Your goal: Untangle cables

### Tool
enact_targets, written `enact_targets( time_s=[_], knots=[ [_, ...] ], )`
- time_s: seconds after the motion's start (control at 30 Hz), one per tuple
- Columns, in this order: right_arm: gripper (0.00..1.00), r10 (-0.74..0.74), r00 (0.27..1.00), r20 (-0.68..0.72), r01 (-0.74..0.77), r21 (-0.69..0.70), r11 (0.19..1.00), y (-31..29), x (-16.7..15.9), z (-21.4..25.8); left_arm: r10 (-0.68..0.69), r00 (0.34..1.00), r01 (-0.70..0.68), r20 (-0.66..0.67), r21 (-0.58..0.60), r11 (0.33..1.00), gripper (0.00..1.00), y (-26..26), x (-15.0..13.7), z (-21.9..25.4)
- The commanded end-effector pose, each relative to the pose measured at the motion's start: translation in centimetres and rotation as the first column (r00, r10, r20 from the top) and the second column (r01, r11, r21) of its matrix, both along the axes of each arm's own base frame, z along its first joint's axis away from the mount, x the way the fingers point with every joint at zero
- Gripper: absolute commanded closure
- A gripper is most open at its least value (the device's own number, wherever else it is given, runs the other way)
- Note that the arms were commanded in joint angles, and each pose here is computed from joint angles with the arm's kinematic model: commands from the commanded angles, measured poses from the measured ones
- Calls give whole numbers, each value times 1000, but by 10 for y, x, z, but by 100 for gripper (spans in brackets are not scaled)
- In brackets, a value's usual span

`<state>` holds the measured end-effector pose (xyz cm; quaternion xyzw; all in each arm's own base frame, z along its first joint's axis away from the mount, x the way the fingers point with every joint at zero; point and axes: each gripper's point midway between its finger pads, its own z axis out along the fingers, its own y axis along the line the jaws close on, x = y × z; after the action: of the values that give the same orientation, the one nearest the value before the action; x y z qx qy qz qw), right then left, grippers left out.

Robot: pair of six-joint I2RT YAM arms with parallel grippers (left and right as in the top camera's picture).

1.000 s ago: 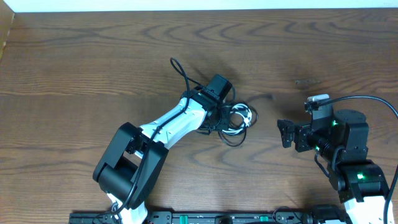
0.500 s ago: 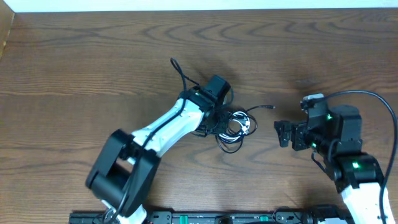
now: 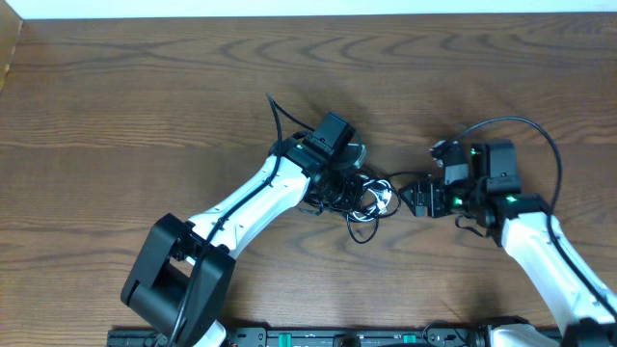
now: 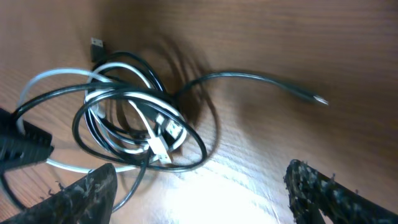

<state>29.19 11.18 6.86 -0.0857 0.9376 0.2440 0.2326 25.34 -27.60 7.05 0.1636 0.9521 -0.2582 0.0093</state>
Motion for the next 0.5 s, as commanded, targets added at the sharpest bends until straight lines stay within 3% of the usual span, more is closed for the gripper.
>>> enact_targets(
  time_s=[0.0,0.17,0.33,0.47],
  knots=[
    [20,44,999,8,-45,46,998,15,9,-2,-31,1000,31,4,-34,999,93,-6,-1,9],
    [20,77,997,14,-78,47,996,28,20,-23,-149,989,146,-6,-148,978,93,-19,-16,20],
    [21,111,993,24,-112,47,993,40,26,-36,-176,984,172,-7,-167,971,93,-20,-20,22],
    [29,128,990,51,-131,55,990,51,32,-41,-178,984,174,-7,-166,971,93,-20,-20,22]
  ],
)
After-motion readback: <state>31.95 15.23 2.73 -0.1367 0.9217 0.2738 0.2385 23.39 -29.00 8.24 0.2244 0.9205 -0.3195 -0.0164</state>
